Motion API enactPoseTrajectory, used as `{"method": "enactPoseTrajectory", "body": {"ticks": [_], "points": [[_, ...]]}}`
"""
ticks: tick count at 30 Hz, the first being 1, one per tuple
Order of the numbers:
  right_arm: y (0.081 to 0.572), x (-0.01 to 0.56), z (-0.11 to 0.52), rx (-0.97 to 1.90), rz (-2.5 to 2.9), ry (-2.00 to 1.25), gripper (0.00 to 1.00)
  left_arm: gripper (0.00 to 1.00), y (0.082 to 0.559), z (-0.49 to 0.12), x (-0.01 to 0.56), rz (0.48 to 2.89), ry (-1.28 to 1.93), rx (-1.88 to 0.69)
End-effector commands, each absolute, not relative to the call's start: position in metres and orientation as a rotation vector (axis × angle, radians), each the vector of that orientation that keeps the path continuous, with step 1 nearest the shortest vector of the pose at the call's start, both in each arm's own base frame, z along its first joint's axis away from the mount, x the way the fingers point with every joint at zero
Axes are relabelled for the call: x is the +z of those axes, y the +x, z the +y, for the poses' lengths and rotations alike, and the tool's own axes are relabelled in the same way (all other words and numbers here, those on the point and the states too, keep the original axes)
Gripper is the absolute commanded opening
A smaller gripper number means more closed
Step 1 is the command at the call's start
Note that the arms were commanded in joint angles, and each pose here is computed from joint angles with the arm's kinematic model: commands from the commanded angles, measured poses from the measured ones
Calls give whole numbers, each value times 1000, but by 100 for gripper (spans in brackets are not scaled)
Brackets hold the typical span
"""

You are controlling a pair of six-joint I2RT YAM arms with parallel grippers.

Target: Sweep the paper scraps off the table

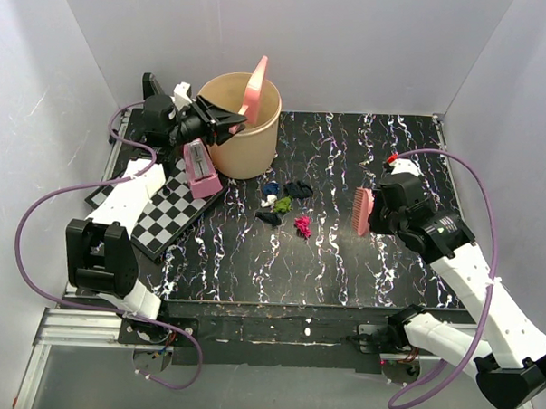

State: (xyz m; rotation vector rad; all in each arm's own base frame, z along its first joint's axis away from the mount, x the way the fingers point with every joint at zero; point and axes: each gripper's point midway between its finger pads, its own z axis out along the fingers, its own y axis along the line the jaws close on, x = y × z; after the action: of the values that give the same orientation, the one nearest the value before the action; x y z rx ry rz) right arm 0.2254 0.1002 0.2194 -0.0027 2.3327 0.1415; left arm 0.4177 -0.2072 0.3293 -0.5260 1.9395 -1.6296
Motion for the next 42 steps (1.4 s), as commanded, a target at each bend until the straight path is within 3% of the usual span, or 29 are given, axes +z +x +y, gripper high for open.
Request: {"method": "enactPoseTrajectory", "body": {"ticks": [1, 9, 14, 21, 29, 36, 42], "points": [[233, 230, 108, 200, 2284, 20, 1, 0, 398, -205, 381, 1806, -417, -1750], [234, 230, 108, 201, 2281, 23, 1, 0, 395, -200, 394, 1682, -482, -1869], [233, 231, 110, 219, 2281, 25, 1, 0, 408, -197, 369, 1655, -675, -1994], [227, 232, 125, 305, 2299, -80, 1, 0, 410, -200, 392, 1542, -558, -2158], [218, 256, 200, 763, 2254, -320, 1, 0, 370, -205, 441, 1662, -192, -1716], [251, 278, 275, 1184, 2230, -201, 1, 0, 317, -183, 442, 1740, -90, -1282], [305, 267, 319, 1342, 2239, 18, 1, 0, 275, -141, 427, 1751, -73, -940]]}}
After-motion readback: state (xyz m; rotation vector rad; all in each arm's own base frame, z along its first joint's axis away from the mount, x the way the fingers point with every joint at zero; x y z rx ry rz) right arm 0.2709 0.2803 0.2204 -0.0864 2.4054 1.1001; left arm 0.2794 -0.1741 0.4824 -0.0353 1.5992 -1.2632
